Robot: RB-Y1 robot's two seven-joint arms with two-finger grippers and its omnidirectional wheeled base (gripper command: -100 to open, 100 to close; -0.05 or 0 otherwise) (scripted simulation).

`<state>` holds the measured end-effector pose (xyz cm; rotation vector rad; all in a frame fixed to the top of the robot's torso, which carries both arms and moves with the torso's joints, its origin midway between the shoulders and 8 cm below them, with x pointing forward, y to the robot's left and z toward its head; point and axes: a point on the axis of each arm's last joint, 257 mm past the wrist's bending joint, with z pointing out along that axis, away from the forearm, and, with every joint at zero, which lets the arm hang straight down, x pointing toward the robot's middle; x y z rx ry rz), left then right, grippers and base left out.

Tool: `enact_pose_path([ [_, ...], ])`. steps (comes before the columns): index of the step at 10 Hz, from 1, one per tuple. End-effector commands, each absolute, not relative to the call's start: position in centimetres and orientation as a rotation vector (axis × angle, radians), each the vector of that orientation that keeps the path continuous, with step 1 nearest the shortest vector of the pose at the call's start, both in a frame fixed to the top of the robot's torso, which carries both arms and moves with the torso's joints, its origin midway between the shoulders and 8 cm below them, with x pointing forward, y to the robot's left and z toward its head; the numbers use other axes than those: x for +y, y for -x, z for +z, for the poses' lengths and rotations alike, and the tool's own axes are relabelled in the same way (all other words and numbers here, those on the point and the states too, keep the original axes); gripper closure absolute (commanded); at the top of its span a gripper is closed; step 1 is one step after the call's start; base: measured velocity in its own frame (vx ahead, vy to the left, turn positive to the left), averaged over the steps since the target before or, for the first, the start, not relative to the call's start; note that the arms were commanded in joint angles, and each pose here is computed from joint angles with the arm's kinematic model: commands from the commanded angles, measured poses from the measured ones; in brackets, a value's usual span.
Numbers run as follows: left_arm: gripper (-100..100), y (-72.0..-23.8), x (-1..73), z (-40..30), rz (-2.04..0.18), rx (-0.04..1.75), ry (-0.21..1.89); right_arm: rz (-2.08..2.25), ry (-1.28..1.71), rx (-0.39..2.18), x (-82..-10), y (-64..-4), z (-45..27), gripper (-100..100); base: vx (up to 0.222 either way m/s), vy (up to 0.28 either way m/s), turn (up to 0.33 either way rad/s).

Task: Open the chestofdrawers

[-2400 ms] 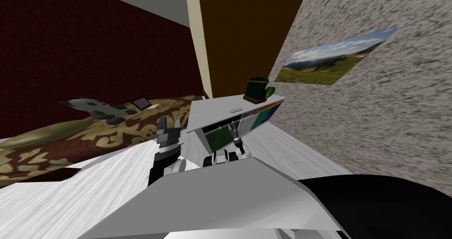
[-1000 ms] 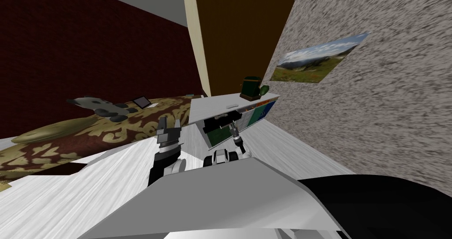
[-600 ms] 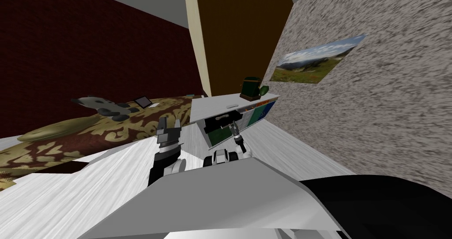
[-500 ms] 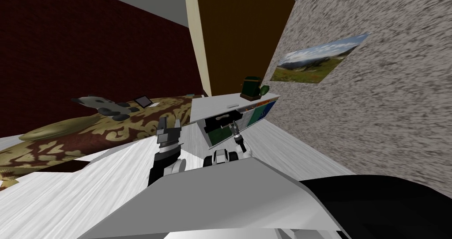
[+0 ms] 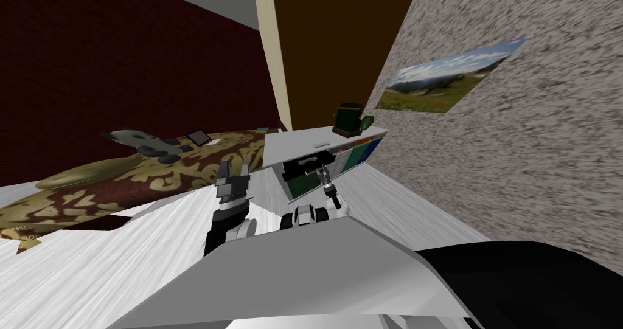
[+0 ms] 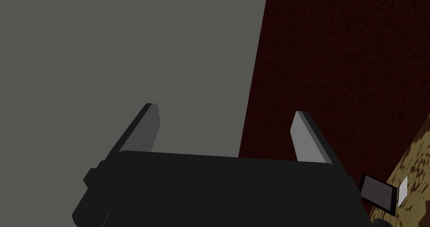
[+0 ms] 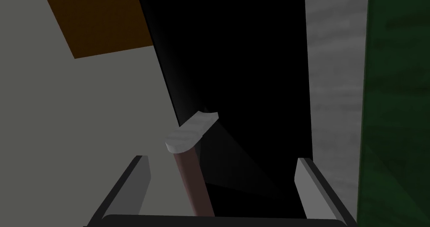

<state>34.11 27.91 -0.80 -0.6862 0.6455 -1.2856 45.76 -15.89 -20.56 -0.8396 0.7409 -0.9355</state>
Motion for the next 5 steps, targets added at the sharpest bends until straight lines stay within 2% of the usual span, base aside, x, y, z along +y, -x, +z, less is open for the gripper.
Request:
enact_pose_path([
  [1, 0, -34.1, 27.9, -0.8, -1.286, 0.646, 0.686, -0.934, 0.843, 0.752, -15.9, -46.1, -20.2, -100, -0.005, 0.005, 0.006],
  [2, 0, -34.1, 27.9, -0.8, -1.286, 0.646, 0.686, -0.932, 0.85, 0.764, -16.0, -46.1, -20.6, 0, 0.0, 0.0, 0.0],
  [5, 0, -34.1, 27.9, -0.8, -1.286, 0.646, 0.686, -0.93, 0.867, 0.787, -16.2, -46.0, -21.7, 0, 0.0, 0.0, 0.0],
])
